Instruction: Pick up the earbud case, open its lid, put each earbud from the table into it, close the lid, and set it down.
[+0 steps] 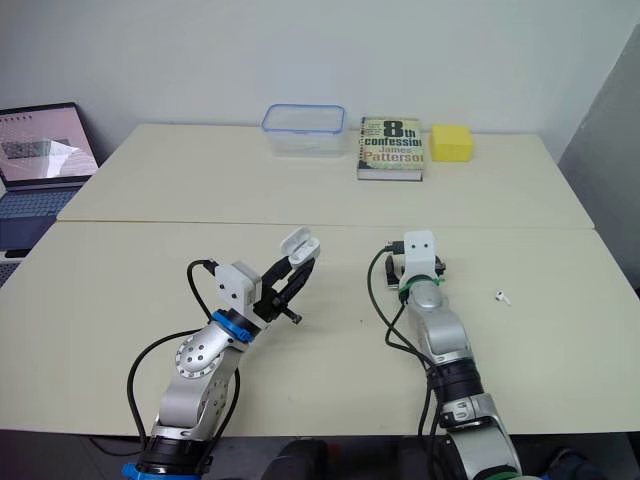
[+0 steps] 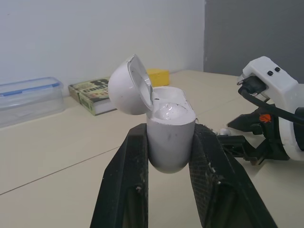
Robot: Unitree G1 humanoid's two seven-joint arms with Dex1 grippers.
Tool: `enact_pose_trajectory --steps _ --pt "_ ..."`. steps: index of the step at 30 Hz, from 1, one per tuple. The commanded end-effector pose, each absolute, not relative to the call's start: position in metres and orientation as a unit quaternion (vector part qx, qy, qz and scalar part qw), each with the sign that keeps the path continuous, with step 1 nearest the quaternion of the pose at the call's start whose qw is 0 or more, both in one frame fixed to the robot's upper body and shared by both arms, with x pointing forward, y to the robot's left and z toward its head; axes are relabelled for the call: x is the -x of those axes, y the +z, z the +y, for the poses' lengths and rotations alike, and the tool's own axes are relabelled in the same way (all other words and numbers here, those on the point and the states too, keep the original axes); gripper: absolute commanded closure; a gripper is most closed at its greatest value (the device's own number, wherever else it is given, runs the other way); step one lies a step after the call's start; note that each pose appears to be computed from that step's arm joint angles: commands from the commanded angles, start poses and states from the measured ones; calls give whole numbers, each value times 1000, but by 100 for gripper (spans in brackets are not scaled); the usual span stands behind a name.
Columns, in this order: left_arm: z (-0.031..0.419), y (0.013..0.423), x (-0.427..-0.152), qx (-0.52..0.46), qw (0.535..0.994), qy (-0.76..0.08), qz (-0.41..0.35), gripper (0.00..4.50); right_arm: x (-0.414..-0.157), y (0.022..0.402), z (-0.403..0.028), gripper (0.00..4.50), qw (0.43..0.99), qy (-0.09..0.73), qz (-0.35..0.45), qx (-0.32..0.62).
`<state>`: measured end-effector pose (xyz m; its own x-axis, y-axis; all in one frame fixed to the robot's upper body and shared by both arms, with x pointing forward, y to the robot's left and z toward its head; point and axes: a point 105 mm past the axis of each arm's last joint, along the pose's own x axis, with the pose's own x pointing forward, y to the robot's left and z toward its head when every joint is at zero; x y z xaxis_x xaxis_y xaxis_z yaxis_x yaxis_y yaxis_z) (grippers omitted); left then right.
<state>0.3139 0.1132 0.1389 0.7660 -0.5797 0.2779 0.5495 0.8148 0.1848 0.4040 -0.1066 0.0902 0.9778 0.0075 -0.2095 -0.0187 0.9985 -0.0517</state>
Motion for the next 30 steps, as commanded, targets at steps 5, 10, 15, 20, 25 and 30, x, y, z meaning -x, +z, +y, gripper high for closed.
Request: enact_pose_trajectory --steps 5,10,15,20,25,30 --pt "115 148 -312 -57 936 -296 -184 370 -402 81 -116 199 990 -27 135 -25" --pt "116 148 -312 -57 936 -295 -184 370 -394 92 -114 378 990 -32 126 -51" --pt "115 149 -312 -56 936 -295 -184 370 -377 107 -97 407 988 64 127 -56" --pt "115 150 -310 -53 935 -296 -185 370 -330 124 -84 407 940 314 123 51" --pt "114 151 -305 -48 936 -297 -185 370 -274 114 -122 407 817 495 145 257" --pt "114 150 -302 -46 937 -296 -180 370 -255 101 -163 407 738 562 195 319"
